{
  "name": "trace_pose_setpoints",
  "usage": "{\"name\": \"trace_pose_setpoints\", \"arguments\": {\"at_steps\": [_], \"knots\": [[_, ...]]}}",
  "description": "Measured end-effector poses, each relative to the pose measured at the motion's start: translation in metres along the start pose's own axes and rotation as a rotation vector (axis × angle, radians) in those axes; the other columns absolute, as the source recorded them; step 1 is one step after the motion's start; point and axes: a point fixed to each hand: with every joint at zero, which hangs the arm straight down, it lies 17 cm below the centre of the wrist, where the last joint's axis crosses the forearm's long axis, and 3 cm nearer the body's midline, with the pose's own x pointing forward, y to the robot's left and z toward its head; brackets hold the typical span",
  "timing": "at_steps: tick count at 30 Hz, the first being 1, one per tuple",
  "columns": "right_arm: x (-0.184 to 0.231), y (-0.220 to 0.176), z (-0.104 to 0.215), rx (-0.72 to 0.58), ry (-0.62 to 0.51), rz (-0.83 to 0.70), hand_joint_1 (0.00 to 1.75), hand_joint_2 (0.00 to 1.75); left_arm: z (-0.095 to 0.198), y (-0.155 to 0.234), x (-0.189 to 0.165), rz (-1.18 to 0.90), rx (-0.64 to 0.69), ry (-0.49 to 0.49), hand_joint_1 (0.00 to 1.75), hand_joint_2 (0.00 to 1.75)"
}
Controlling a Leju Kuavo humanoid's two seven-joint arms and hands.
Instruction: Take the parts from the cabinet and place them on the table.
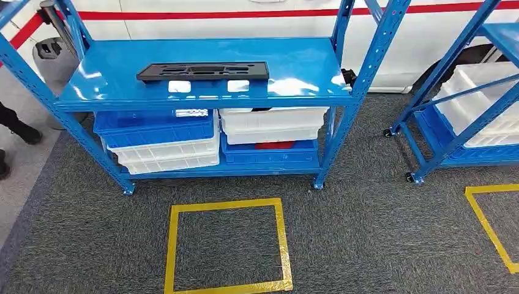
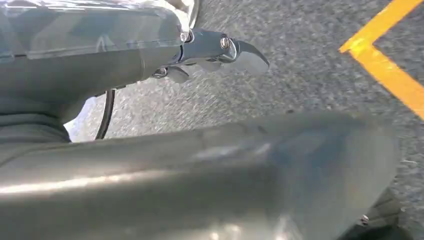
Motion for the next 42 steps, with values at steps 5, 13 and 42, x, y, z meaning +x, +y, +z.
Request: {"name": "trace_pose_setpoints", "arguments": {"at_steps": [5, 13, 42], "knots": [[0.001, 0.003, 0.0, 0.0, 0.005, -0.01, 0.0, 0.0, 0.001, -0.002, 0.007, -0.028, -0.016, -0.013, 0.0, 0.0], [0.007, 0.01, 0.002, 0.016, -0.023, 0.06, 0.0, 0.0, 0.004, -0.02, -0.007, 0.035, -0.118, 0.042, 0.0, 0.0], [0.01, 0.009, 0.003, 0.054, -0.034, 0.198, 0.0, 0.0, 0.007, -0.029, -0.048, 0.139, -0.163, 0.113, 0.0, 0.0]]}}
